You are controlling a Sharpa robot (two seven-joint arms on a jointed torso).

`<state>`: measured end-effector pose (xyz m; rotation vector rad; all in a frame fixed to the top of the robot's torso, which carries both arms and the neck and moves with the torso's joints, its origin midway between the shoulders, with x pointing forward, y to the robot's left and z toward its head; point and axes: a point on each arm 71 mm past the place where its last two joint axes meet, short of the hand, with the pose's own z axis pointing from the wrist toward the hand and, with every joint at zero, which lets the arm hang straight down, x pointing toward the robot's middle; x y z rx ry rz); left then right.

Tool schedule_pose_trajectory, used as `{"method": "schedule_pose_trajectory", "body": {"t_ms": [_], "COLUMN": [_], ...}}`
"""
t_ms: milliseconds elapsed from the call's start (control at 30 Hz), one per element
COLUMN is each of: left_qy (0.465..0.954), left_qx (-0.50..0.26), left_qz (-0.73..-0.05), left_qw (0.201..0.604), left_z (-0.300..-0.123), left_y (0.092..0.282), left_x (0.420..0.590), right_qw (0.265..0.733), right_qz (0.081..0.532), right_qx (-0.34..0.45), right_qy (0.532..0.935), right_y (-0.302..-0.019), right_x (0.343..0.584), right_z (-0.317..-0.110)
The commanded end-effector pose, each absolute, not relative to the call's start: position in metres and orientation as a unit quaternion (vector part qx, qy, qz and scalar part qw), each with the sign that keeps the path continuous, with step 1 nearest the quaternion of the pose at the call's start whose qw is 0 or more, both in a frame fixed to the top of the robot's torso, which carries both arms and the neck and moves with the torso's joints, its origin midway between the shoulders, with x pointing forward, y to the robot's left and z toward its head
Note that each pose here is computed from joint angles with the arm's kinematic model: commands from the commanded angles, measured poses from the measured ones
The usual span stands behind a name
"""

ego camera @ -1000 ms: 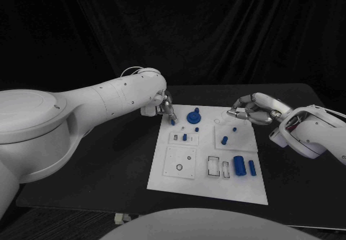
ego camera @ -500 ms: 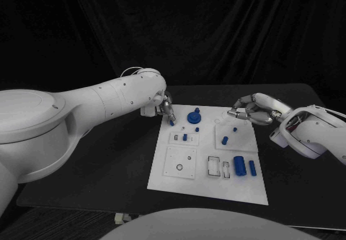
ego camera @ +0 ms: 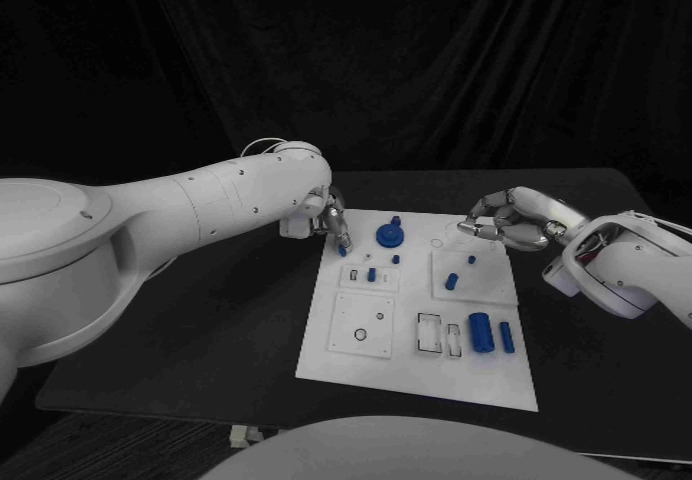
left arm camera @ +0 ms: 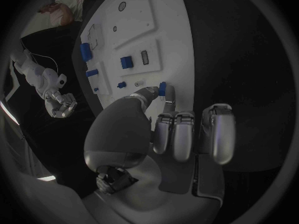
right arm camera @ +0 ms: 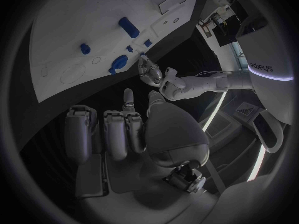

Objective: Assemble the parts on the task board

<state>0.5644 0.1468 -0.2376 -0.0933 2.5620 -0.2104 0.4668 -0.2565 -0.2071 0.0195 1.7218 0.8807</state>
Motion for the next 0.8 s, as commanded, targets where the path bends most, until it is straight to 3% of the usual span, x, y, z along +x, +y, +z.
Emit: {"method": "schedule_pose_trajectory", "body": {"t_ms": [33,800], "left_qy": [0.953,0.958], "left_qx": [-0.046,-0.065], "left_qz": [-0.056,-0.081], "left_qw": [0.293,0.269], "left_z": [-0.232,-0.216], "left_y": [0.147,0.132], "left_x": [0.563,0.526], "right_qw": [0.564,0.559], "right_qz": [0.368,0.362], "right_qx": [0.013,0.018], "right_qy": [0.739,0.745], "right_y": [-0.258,-0.26], "right_x": [0.467,0.466], "right_z": [-0.209,-0.214]}}
